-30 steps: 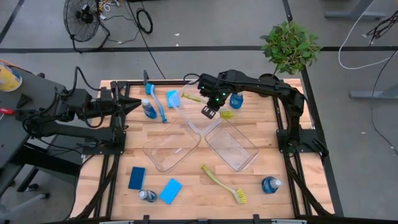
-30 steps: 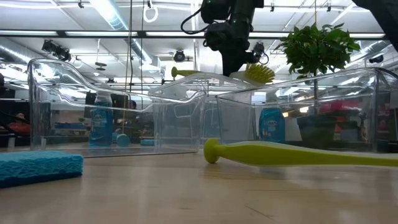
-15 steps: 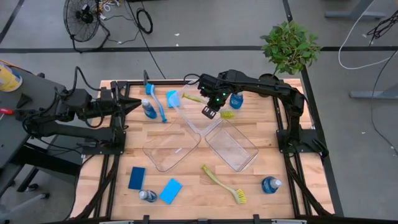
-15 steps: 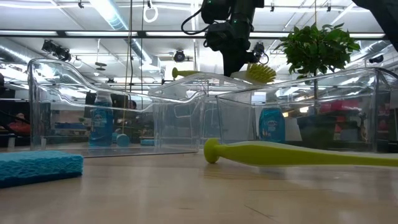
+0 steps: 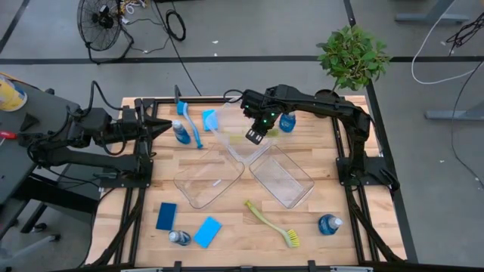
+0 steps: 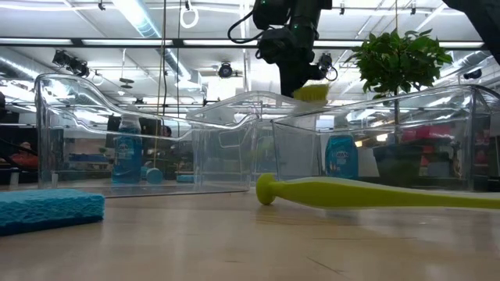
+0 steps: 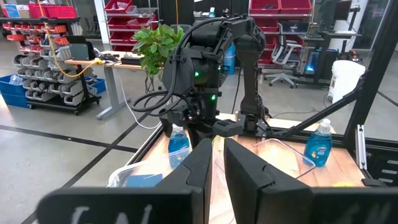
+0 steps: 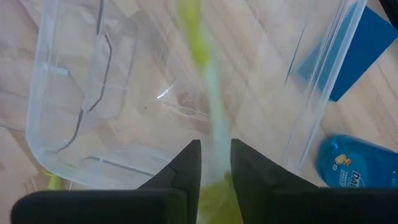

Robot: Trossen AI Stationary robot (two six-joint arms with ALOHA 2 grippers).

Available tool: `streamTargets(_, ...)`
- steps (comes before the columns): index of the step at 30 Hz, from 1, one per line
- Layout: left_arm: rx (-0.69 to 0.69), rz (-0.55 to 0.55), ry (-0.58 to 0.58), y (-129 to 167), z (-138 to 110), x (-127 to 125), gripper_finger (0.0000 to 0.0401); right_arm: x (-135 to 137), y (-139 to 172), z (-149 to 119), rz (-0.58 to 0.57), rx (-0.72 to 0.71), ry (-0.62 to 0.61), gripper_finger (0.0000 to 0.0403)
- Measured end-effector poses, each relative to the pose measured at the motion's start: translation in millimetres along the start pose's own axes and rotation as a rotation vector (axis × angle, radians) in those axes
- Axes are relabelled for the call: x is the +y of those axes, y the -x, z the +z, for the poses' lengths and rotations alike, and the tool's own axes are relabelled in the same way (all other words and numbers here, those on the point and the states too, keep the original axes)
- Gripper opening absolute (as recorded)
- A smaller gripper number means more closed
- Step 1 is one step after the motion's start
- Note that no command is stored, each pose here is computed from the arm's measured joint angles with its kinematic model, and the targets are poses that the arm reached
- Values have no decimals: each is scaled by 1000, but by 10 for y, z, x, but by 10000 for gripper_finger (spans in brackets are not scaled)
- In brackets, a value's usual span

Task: Pick & Place Kitchen Sink Supplies
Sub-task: Put the blue dishwashing liquid into the left transparent bin

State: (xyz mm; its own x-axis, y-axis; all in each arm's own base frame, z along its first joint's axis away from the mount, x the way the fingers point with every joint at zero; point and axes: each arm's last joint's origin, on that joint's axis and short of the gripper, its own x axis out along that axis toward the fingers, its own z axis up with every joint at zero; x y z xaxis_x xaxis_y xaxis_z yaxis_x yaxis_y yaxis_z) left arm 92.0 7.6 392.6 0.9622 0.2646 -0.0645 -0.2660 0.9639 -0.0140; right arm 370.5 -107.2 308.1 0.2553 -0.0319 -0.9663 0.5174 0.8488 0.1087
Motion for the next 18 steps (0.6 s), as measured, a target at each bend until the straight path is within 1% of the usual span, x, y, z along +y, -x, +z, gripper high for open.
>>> streamTargets(11,0,0,0,0,0,0,48,0,0,2,-1,-2,6,100)
streamTargets(18,0,0,0,0,0,0,48,4,0,11,5,-11,48,100)
